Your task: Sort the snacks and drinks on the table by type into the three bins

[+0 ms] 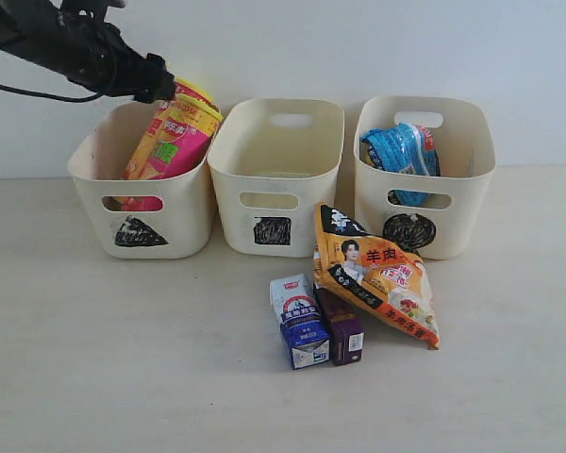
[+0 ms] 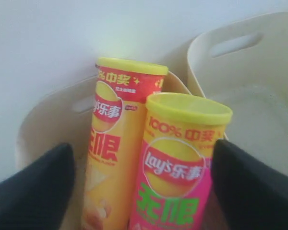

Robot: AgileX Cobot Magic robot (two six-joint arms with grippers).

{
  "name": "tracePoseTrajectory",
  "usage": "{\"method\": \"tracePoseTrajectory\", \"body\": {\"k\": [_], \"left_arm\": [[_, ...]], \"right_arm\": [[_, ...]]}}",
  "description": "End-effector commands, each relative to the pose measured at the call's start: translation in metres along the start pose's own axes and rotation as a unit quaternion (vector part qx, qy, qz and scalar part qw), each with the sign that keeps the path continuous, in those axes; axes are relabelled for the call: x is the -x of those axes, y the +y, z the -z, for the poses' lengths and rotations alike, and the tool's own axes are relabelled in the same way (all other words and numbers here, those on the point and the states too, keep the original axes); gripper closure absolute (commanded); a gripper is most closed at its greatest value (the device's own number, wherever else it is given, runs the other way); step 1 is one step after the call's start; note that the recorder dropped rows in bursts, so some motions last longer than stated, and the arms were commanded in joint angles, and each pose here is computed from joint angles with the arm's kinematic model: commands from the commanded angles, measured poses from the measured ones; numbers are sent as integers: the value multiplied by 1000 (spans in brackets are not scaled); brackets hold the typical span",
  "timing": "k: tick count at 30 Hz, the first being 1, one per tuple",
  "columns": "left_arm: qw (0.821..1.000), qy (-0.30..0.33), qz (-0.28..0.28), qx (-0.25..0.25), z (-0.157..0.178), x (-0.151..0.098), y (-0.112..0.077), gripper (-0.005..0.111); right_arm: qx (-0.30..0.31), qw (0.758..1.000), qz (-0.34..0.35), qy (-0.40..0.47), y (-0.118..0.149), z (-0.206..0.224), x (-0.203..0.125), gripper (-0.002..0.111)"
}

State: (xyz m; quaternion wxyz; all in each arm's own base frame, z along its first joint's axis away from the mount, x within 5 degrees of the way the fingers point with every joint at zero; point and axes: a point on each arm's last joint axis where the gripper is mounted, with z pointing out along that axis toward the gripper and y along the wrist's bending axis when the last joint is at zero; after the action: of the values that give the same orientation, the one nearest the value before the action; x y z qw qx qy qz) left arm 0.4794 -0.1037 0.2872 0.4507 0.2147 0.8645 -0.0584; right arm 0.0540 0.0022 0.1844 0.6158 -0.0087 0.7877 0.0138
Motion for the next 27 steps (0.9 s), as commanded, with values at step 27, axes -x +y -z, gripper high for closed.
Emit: {"method": "tracePoseTrajectory", "body": {"k": [27], "left_arm": [[996,5,51,77,217,-61,-33,103]], "right_arm": [[-2,1000,1,-4,0,0,0,108]]}}
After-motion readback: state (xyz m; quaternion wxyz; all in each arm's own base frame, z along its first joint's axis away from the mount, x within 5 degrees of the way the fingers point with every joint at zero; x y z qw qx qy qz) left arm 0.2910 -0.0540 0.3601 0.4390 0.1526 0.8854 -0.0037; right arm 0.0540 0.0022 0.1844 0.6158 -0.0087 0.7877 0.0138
